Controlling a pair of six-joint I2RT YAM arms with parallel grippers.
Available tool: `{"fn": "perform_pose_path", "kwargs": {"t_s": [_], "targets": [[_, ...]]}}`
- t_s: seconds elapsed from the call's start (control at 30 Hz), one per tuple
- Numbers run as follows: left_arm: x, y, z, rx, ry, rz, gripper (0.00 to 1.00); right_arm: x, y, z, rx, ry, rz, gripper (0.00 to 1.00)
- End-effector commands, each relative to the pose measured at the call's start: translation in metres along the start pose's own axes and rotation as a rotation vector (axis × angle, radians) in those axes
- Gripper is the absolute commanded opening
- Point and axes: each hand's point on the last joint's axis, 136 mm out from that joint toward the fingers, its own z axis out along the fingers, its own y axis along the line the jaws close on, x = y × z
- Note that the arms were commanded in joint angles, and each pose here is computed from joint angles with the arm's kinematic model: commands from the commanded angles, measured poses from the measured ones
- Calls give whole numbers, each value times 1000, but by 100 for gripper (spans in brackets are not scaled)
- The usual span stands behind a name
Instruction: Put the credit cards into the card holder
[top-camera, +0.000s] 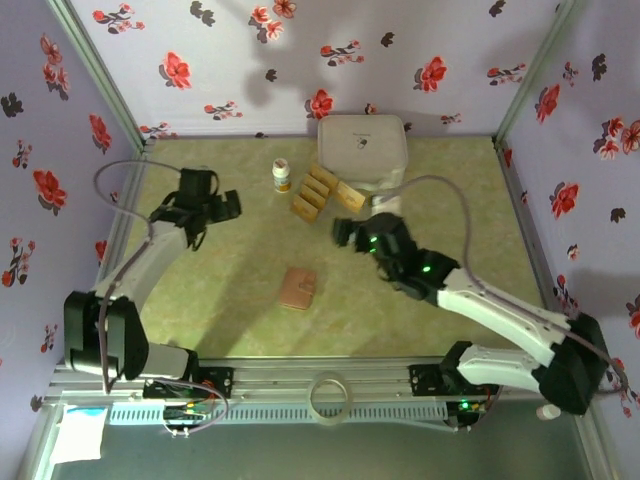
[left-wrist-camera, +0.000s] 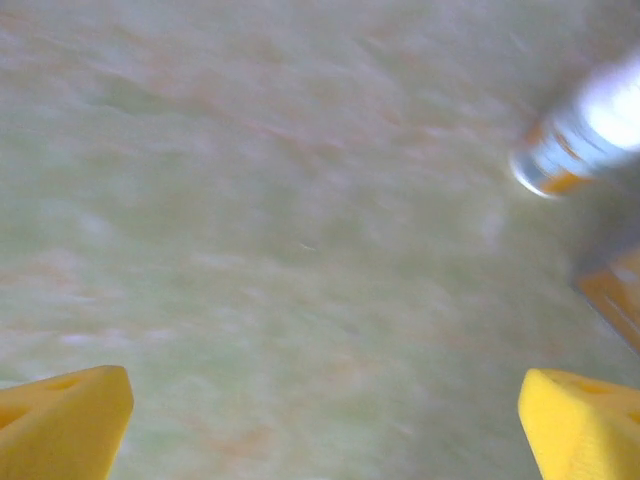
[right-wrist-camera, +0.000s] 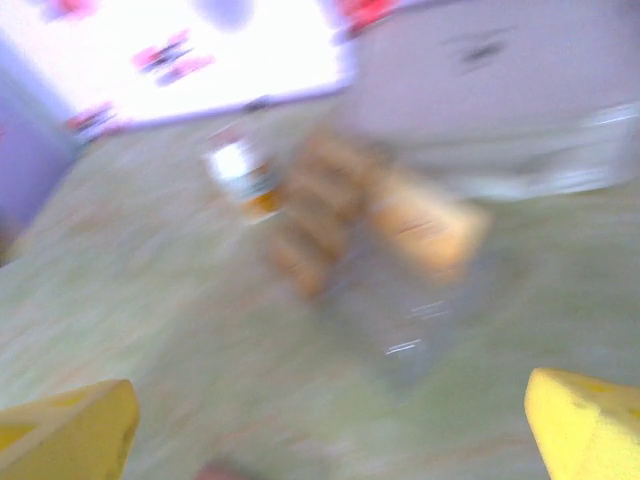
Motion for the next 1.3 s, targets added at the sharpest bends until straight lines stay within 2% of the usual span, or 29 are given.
{"fn": "perform_pose_path", "kwargs": {"t_s": [0.0,0.07,0.2,0.3,0.37,0.43,0.47,0.53,0.6,0.63,0.67,0.7,0.73,0.8,0.9,1.03,1.27], "targets": [[-2,37,-4,-107,-150,126,100,-6,-120,-22,460,-90,-80,99],[2,48,-2,-122,-225,141,100,-14,-164,-31,594,-193,-91,99],[21,72,23,-198,-220,174,100,7,-258,-35,840,-163,-1,99],[37,79,40,-205,-279,207,100,28,-288,-16,880,-164,-16,99],[35,73,43,-161,-323,223,100,36,-289,6,815,-180,-53,99],[28,70,47,-129,-361,227,100,27,-280,25,703,-225,-76,99],[29,68,54,-76,-316,220,100,22,-278,34,634,-260,-78,99],[26,55,63,52,-293,196,100,37,-284,59,533,-233,-41,99],[33,41,66,142,-360,232,100,37,-273,78,444,-259,-93,99],[42,53,68,103,-363,189,100,40,-275,82,444,-182,-79,99],[38,56,68,96,-429,174,100,46,-281,83,451,-101,-37,99],[42,57,70,90,-362,174,100,47,-282,84,444,-137,-51,99],[39,58,70,87,-388,170,100,40,-280,82,442,-202,-62,99],[41,59,70,84,-373,168,100,42,-288,66,574,-181,-47,99],[39,58,70,85,-391,167,100,39,-279,68,566,-238,-114,99],[40,59,70,82,-388,167,100,43,-283,84,479,-149,-58,99],[39,62,70,60,-392,162,100,42,-281,79,469,-169,-59,99]]}}
